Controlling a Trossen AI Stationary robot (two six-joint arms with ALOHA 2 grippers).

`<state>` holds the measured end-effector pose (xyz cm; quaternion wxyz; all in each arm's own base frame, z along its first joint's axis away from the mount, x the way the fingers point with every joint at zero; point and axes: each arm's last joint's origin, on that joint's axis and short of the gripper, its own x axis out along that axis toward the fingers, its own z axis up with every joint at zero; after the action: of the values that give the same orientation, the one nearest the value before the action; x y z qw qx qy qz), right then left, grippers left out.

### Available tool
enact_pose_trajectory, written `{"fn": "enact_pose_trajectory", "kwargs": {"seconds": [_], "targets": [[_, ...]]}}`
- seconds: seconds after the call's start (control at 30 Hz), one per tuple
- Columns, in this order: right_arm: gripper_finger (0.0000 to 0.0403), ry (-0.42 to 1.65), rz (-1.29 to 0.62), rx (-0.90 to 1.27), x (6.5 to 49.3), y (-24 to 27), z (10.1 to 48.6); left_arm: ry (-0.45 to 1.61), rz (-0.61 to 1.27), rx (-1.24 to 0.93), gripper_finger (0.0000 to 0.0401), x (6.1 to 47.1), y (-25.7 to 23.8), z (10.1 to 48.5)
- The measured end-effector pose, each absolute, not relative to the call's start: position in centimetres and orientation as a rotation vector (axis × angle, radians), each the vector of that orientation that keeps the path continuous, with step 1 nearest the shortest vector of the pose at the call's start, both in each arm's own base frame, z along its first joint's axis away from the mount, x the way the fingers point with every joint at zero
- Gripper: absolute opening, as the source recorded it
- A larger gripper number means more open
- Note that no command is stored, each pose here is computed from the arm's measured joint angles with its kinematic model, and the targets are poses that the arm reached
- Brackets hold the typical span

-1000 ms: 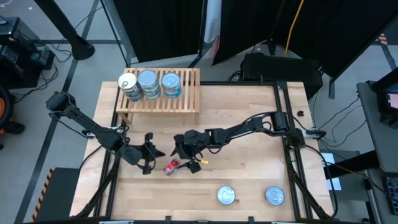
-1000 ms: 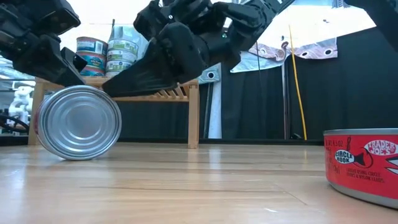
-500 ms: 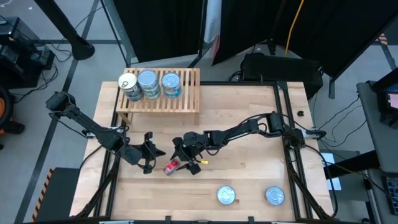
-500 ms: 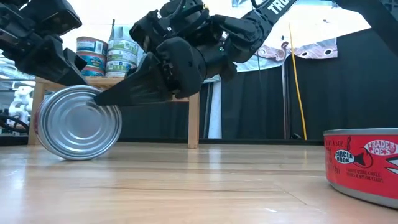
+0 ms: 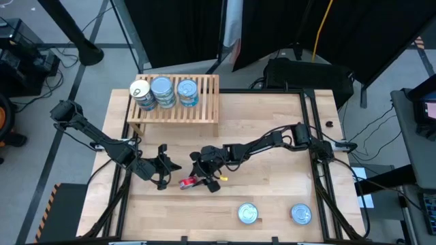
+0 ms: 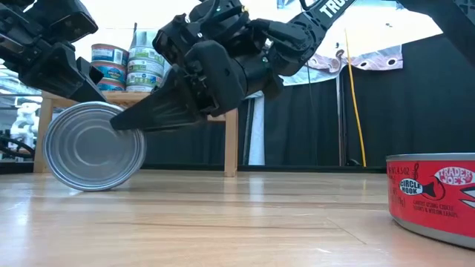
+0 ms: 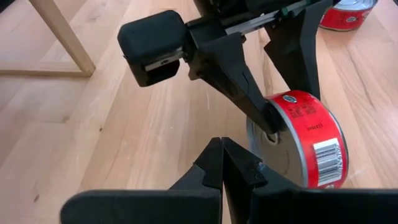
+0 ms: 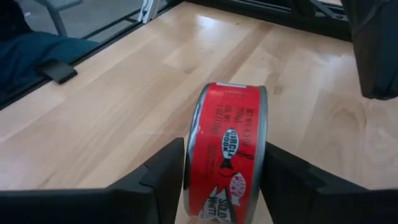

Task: Stack canned seafood by type on shelf
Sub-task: Put the top left red can on the shelf

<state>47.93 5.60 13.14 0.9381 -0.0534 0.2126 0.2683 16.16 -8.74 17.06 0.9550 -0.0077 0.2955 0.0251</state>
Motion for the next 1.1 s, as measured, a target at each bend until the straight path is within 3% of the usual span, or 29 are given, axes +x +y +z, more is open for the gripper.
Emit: {"fn": "enact_pose_trajectory", "kwargs": {"seconds": [0.33,0.57,0.9,1.1], "targets": [[0.0124,0.442,0.489,-0.064,48.0,6.0,13.2,0.599,0.052,-0.012,0.0003,16.2,-8.7,17.1],[0.0126,0.494,0.496,-0.042,47.2,6.8,14.8,0.6,0.051,-0.015,0.0003,16.2,-8.7,17.1],[0.0129,0.605,0.377,-0.121,42.6,7.8,23.8,0.577,0.02,-0.025,0.0003,15.8,-9.0,17.5],[0.013,0.573,-0.005,-0.427,38.5,6.4,30.6,0.571,0.018,-0.027,0.0003,15.8,-9.1,17.6]]}}
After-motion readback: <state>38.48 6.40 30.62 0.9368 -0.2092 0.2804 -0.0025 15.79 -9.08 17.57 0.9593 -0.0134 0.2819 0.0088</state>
